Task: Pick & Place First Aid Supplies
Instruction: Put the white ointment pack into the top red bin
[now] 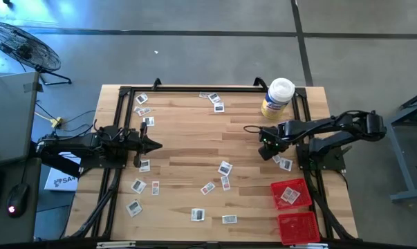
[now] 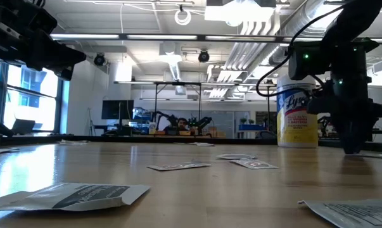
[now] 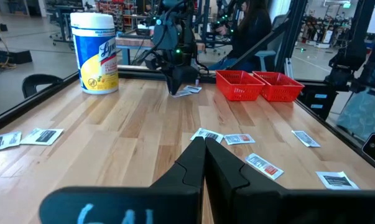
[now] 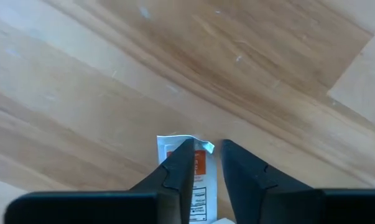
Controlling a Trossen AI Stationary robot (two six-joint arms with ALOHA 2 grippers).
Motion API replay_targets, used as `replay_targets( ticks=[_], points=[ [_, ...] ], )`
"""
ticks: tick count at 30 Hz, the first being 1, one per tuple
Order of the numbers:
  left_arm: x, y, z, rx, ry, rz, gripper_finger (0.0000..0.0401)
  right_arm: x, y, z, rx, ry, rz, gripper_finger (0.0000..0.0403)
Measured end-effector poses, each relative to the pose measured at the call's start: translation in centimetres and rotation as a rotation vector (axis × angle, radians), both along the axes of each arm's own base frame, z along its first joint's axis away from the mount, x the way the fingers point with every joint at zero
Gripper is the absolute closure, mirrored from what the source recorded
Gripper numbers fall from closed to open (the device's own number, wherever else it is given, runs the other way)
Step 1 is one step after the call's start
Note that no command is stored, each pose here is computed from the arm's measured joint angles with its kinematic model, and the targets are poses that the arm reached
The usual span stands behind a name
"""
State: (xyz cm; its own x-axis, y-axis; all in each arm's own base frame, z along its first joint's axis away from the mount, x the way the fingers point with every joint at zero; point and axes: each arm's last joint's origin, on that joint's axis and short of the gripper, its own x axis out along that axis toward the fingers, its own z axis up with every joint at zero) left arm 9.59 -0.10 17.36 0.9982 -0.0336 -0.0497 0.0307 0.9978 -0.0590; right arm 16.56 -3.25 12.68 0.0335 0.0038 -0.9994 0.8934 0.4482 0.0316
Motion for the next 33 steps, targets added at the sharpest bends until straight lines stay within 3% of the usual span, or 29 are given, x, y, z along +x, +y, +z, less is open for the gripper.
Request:
replay_targets(
  ticks=[6,12,21,27,33],
  points=[
    [0.0,0.0,0.0,0.000,0.000,0.000,0.0400,0.0,0.0,0.0,-0.010,0.003,-0.029,0.0393],
    [0.0,0.0,0.0,0.000,0.000,0.000,0.0400,0.6,-0.2,1.1,-0.028,0.029,-0.032,0.0399],
    [0.0,0.0,0.0,0.000,0.000,-0.001,0.0400,4.0,-0.1,8.5,-0.035,-0.047,0.017,0.0401],
    [0.0,0.0,0.0,0.000,0.000,0.000,0.0400,5.0,3.8,12.4,0.073,-0.076,0.033,0.0402],
    [0.0,0.0,0.0,0.000,0.000,0.000,0.0400,4.1,9.6,13.4,0.108,-0.053,0.047,0.0402]
  ],
)
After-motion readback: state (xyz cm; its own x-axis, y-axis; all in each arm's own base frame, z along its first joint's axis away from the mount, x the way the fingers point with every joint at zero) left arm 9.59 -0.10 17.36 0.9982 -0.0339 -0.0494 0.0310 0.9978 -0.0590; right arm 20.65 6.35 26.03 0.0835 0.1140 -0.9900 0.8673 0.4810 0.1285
